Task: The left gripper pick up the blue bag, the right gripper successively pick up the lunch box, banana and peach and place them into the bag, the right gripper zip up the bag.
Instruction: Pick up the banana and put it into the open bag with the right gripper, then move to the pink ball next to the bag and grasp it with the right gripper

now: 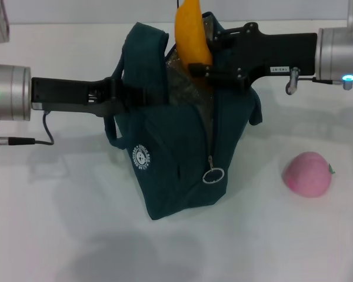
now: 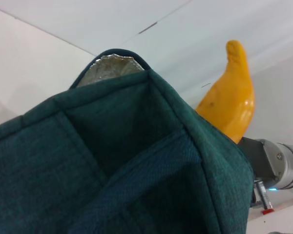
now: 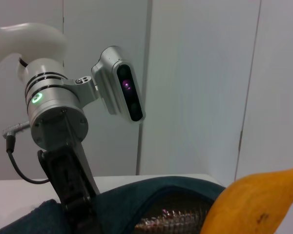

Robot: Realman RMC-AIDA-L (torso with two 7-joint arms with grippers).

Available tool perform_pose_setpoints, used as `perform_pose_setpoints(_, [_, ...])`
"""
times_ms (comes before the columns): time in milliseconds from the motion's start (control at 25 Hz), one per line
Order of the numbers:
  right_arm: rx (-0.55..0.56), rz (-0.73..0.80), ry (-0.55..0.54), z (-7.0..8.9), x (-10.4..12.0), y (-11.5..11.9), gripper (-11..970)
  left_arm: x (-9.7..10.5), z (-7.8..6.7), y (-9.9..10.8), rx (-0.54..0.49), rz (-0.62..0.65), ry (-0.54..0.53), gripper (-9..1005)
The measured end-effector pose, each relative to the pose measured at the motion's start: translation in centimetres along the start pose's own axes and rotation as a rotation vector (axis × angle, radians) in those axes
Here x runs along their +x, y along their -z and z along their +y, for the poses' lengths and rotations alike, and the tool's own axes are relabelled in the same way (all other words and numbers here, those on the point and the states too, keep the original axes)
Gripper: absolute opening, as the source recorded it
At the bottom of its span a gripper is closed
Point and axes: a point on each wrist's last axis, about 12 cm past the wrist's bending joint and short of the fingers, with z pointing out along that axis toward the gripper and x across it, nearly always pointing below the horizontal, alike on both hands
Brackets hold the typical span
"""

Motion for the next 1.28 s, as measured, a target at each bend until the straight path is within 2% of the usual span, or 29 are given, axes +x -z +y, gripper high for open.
perform_pose_setpoints(440, [0.009, -0.016, 0.041, 1.0, 0.0, 1.6, 491, 0.3, 0.4, 0.5, -0.013, -0.029, 0.005, 56])
perform_pose_setpoints(920, [0.013, -0.054, 0.041, 1.3, -0.3, 2.5, 756, 0.8, 0.8, 0.8, -0.021, -0.038, 0.019, 56])
perform_pose_setpoints(1080, [0.031, -0.089, 0.044, 1.6, -0.9, 4.2, 868, 1.1, 1.0, 1.0, -0.027, -0.044, 0.026, 56])
perform_pose_setpoints(1280, [0.087, -0.034, 0.060, 1.7, -2.8, 7.2, 864, 1.6, 1.3, 1.4, -0.034, -0.050, 0.030, 56])
